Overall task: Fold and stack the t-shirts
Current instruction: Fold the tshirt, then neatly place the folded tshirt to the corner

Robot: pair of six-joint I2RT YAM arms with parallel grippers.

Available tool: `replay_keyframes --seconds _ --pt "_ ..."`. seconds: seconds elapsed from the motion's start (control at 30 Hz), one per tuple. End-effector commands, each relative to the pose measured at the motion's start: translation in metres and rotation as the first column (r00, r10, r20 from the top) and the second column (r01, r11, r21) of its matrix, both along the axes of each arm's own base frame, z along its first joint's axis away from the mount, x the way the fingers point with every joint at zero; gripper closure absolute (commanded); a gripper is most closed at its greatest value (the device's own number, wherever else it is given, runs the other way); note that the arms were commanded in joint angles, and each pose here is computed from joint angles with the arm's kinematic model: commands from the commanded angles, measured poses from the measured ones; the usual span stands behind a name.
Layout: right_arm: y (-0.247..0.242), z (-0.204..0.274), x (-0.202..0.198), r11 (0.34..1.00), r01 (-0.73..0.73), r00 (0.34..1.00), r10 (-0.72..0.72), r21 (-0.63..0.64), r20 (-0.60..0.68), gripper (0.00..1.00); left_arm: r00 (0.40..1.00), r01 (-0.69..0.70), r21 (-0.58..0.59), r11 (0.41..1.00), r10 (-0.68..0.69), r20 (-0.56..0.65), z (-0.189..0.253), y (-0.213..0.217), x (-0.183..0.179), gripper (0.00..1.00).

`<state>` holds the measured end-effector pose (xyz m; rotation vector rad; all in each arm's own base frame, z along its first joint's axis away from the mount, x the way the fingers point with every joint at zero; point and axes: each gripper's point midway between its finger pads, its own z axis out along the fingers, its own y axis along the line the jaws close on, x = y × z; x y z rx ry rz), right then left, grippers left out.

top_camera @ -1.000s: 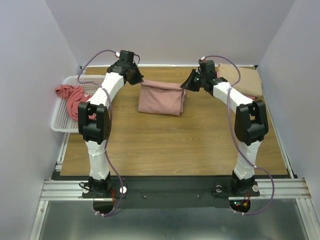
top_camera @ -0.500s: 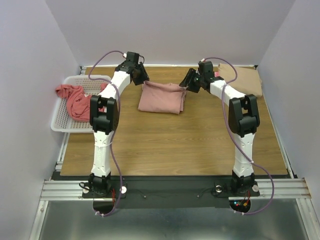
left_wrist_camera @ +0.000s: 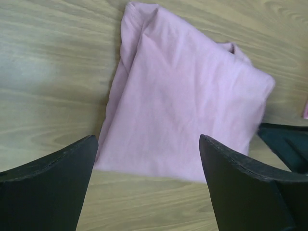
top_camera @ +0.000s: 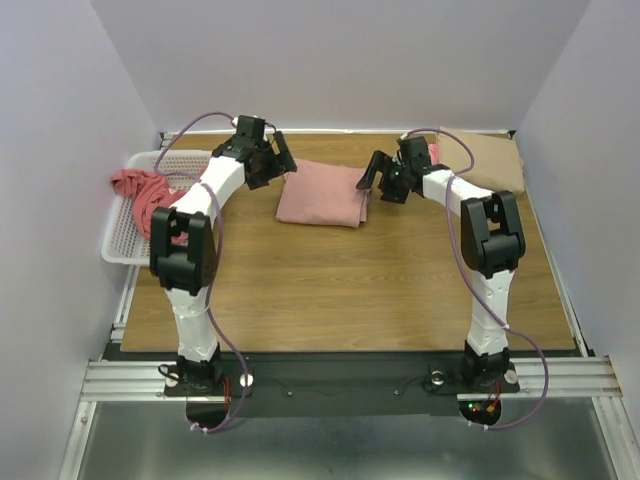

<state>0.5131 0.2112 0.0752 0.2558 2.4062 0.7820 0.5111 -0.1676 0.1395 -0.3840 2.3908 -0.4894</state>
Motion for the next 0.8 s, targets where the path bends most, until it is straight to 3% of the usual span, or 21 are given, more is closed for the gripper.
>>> replay_keyframes --seconds 0.0,0.13,0.23,0.3,0.37,0.4,0.5,0.67,0.77 --pt "0.009 0.012 -0.006 0.999 -0.029 0.998 0.030 -0.021 0.047 0.00 0.993 -0.014 -0.057 0.998 0.021 0.119 0.045 0.003 -0.041 0.02" --pt "0.024 -0.002 -0.007 0.999 -0.051 0.999 0.051 -0.009 0.016 0.03 0.995 -0.003 -0.124 0.992 0.016 0.101 0.030 0.000 -0.099 0.02" --pt "0.031 -0.017 -0.007 0.999 -0.052 0.999 0.052 -0.015 -0.013 0.11 0.996 -0.012 -0.136 0.991 0.025 0.090 0.022 0.005 -0.140 0.02" --pt "0.035 -0.027 -0.012 0.998 -0.058 0.998 0.057 -0.027 -0.034 0.23 0.999 -0.030 -0.114 0.993 0.035 0.042 0.000 0.014 -0.162 0.02" --pt "0.034 -0.035 -0.015 0.998 -0.044 0.998 0.042 -0.052 -0.049 0.35 0.997 -0.060 -0.101 0.993 0.064 0.037 -0.004 0.023 -0.176 0.01" --pt "0.034 -0.037 -0.016 0.998 -0.034 0.998 0.031 -0.061 -0.052 0.48 0.997 -0.066 -0.098 0.993 0.069 0.026 -0.006 0.026 -0.183 0.01" --pt "0.034 -0.048 -0.020 0.996 -0.024 0.998 0.018 -0.091 -0.067 0.67 0.996 -0.078 -0.108 0.991 0.082 0.038 -0.003 0.031 -0.197 0.01" --pt "0.035 -0.051 -0.017 0.995 -0.027 0.998 0.020 -0.096 -0.066 0.83 0.992 -0.100 -0.112 0.989 0.107 0.061 0.006 0.039 -0.211 0.01" --pt "0.036 -0.040 -0.008 0.992 -0.047 0.999 0.045 -0.115 -0.017 0.98 0.990 -0.122 -0.097 0.988 0.128 0.064 0.011 0.046 -0.218 0.02"
